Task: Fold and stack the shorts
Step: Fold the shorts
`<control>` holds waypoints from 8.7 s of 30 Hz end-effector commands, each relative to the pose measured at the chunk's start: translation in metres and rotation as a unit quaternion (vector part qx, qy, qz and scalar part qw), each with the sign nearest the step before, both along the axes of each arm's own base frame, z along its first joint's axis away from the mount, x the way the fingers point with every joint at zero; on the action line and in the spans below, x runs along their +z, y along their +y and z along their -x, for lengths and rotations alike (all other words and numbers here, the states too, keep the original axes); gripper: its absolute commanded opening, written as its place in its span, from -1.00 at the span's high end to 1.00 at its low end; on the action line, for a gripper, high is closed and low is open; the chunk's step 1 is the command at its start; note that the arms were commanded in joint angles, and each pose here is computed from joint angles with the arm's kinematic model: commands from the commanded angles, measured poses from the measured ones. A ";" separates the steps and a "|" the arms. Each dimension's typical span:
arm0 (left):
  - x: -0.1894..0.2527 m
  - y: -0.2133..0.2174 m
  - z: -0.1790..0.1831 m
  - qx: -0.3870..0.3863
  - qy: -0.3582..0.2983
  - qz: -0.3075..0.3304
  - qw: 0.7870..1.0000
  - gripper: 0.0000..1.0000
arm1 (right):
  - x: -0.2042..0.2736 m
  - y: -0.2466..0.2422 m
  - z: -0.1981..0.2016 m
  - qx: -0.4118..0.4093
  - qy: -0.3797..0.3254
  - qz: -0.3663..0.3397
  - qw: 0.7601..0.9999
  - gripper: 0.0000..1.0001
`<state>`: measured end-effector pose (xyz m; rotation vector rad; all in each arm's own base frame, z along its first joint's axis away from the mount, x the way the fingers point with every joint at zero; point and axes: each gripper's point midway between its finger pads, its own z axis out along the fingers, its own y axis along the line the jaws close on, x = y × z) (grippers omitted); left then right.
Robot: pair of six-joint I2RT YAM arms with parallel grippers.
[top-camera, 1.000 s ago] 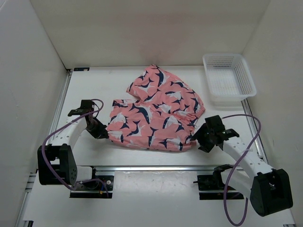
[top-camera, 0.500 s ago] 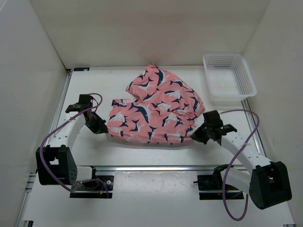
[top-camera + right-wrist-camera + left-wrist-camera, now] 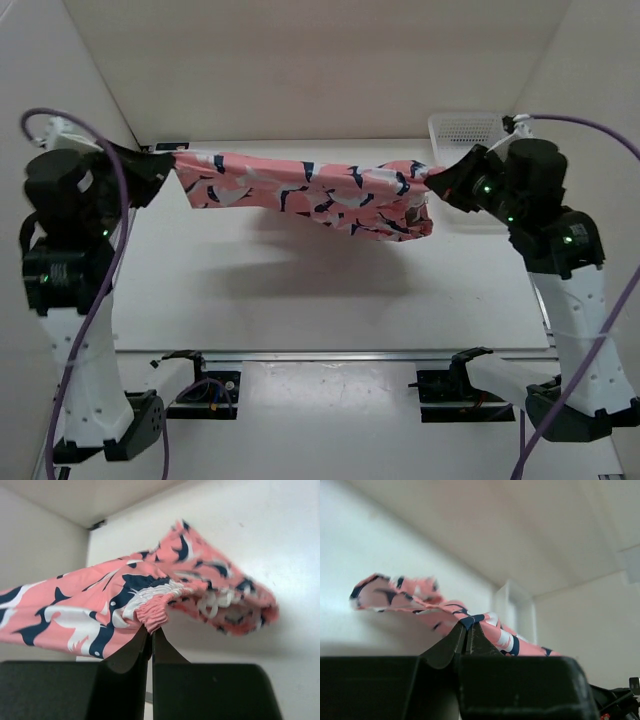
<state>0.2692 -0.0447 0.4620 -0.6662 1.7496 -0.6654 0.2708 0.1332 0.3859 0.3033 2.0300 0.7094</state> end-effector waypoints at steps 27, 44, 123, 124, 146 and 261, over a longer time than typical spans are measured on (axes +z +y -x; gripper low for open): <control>0.073 0.051 -0.010 0.134 -0.107 -0.105 0.980 0.80 | 0.000 0.001 0.023 0.061 -0.009 0.038 0.997 1.00; -0.125 0.086 -0.263 0.068 0.127 -0.116 0.983 0.80 | -0.215 0.030 -0.216 0.008 0.199 0.055 0.978 1.00; -0.306 -0.024 0.020 -0.029 0.432 -0.095 0.897 0.80 | -0.207 -0.004 -0.065 0.013 0.205 0.013 0.979 1.00; -0.288 -0.025 0.017 -0.029 0.413 -0.093 0.905 0.80 | -0.203 -0.002 -0.063 0.018 0.208 0.010 0.978 1.00; -0.368 -0.057 0.121 -0.105 0.502 -0.016 0.858 -0.66 | -0.319 -0.036 0.036 -0.008 0.340 0.073 0.938 -0.70; -0.415 -0.050 -0.061 -0.095 0.522 -0.135 0.837 -0.40 | -0.369 -0.023 -0.004 -0.102 0.348 0.011 0.932 0.02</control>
